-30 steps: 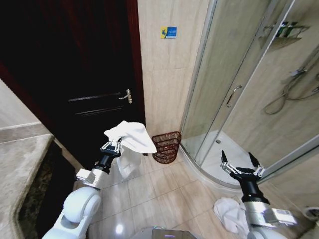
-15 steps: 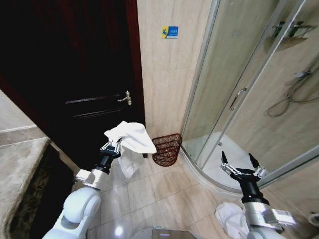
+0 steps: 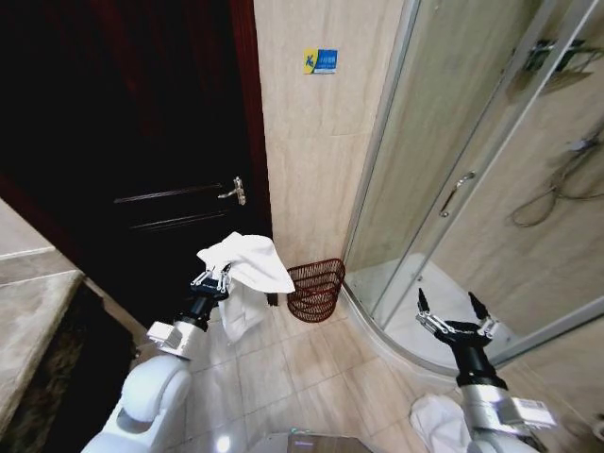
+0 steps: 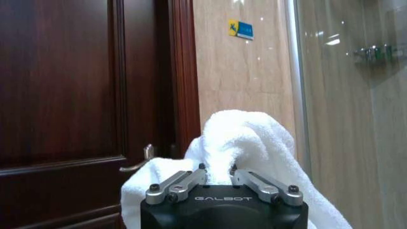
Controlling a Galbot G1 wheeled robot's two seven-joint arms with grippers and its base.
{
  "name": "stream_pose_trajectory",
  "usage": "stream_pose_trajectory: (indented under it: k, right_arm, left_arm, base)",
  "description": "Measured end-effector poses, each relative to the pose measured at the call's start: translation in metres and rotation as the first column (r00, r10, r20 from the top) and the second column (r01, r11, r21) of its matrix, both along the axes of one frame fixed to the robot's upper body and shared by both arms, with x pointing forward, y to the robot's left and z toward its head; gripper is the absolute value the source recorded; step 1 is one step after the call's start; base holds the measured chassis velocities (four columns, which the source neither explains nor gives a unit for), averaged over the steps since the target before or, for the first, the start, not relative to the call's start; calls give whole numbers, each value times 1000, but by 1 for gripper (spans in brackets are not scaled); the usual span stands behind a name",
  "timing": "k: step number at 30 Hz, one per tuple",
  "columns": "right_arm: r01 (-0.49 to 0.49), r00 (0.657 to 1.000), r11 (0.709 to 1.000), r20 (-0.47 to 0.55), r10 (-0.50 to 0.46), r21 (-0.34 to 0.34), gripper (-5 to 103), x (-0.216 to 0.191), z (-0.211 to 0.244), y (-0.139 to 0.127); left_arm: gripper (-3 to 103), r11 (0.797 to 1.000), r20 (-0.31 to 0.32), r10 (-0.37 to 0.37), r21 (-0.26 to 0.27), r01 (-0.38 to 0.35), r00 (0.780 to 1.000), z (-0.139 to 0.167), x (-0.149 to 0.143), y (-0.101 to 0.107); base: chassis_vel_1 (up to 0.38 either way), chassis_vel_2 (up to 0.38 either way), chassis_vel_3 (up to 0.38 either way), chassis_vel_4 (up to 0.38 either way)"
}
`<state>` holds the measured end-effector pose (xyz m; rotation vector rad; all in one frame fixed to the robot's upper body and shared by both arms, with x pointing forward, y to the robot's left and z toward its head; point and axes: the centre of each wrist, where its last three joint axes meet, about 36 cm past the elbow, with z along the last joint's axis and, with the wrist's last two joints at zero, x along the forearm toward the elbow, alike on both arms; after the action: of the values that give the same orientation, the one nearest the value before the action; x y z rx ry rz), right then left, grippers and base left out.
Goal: Discard the used towel into the hamper.
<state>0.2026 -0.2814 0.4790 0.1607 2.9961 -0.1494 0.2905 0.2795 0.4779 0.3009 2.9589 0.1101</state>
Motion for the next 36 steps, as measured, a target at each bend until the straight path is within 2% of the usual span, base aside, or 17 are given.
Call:
stream_pose_trajectory:
  k: [22, 26, 31, 36]
  right_arm:
    - [1, 1000, 1000, -7, -1, -6, 100, 2, -3, 0]
    - [28, 1000, 1000, 1, -28, 0, 100, 4, -4, 2]
    - [52, 999, 996, -2, -52, -74, 100, 5, -9, 0]
    - [54, 998, 995, -23, -56, -80, 100, 6, -9, 2]
  left_arm:
    - [7, 1000, -5, -9, 3, 9, 1000, -10, 6, 3]
    - [7, 1000, 1, -22, -2, 22, 1000, -13, 10, 4]
    - [7, 999, -8, -34, -15, 34, 999, -24, 22, 8]
    - [7, 997, -11, -71, -19, 71, 997, -32, 48, 13]
  base:
    - [-141, 53, 49, -145]
    - [-169, -4, 10, -183]
    - [-91, 10, 6, -69]
    - [0, 0, 0, 0]
